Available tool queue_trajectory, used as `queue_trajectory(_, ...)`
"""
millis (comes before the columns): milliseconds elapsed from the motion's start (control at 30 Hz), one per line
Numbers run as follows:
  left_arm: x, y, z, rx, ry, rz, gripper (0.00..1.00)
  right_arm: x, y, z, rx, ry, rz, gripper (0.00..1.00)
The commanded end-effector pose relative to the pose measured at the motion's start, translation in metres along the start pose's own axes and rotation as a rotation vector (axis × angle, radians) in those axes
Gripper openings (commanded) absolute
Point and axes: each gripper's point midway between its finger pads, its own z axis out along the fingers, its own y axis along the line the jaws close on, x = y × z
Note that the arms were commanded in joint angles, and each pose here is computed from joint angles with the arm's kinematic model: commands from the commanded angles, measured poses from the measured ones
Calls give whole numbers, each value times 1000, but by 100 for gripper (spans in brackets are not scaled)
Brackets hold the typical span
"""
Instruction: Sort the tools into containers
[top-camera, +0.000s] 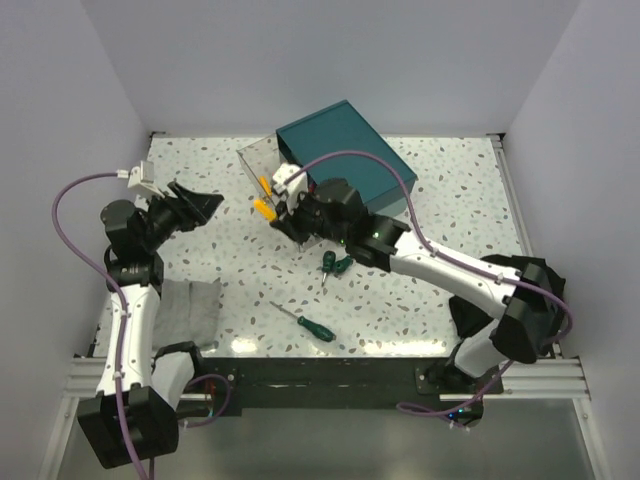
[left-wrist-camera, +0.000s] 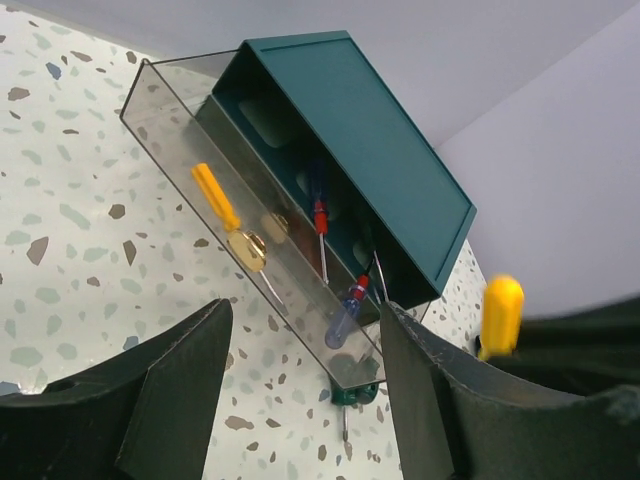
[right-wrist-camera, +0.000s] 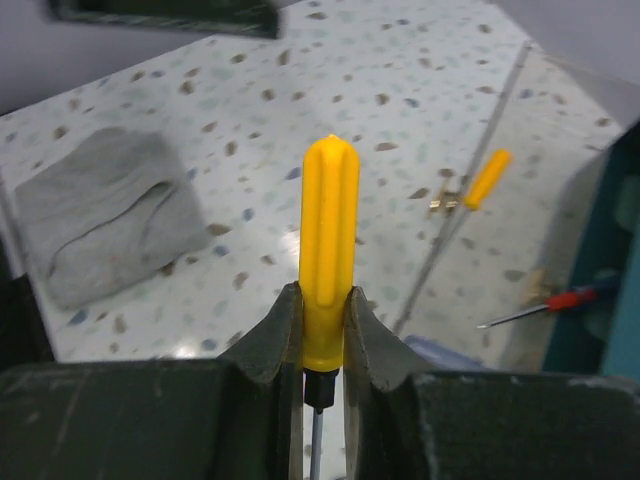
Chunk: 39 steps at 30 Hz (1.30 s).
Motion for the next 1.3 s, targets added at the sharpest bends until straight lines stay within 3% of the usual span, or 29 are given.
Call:
queue_trajectory(0,-24,-10,-1,37,-60,33,65,-4,-87,22,244,-9,80,0)
queue_trajectory(200,-20,0,-1,17,-58,6,65,3,-122,46,294,5,97,3)
queue_trajectory(233,-20,2,0,15,-57,-2,65,12,-123,53,294,25,99,8)
queue_trajectory(267,-18,3,0,15,-54,-6,65,12,-121,55,287,22,129,30)
queue_trajectory(300,-18,3,0,15,-52,-9,65,11,-118,56,273,21,141,40)
queue_trajectory(400,-18,3,2,22,-51,-15,65,-5,-106,48,209,-19,116,53)
queue_trajectory(467,-20,3,3,27,-57,-20,65,-24,-99,31,174,-59,64,55)
queue_trajectory(600,-22,3,7,41,-59,-34,65,-10,-79,-4,86,-12,-42,55)
queue_trajectory(667,-25,4,10,46,-67,-38,65,4,-53,-18,-59,7,-122,55)
queue_trajectory(733,-25,7,12,41,-70,-43,65,39,-15,-44,-235,73,-181,55)
queue_trajectory(867,-21,14,14,29,-70,-55,66,129,22,-82,-410,246,-428,56)
queue_trajectory(967,-17,18,14,19,-68,-77,66,170,38,-96,-477,320,-550,56)
queue_trajectory(1267,-5,28,9,-24,-57,-77,66,223,70,-82,-583,390,-497,57)
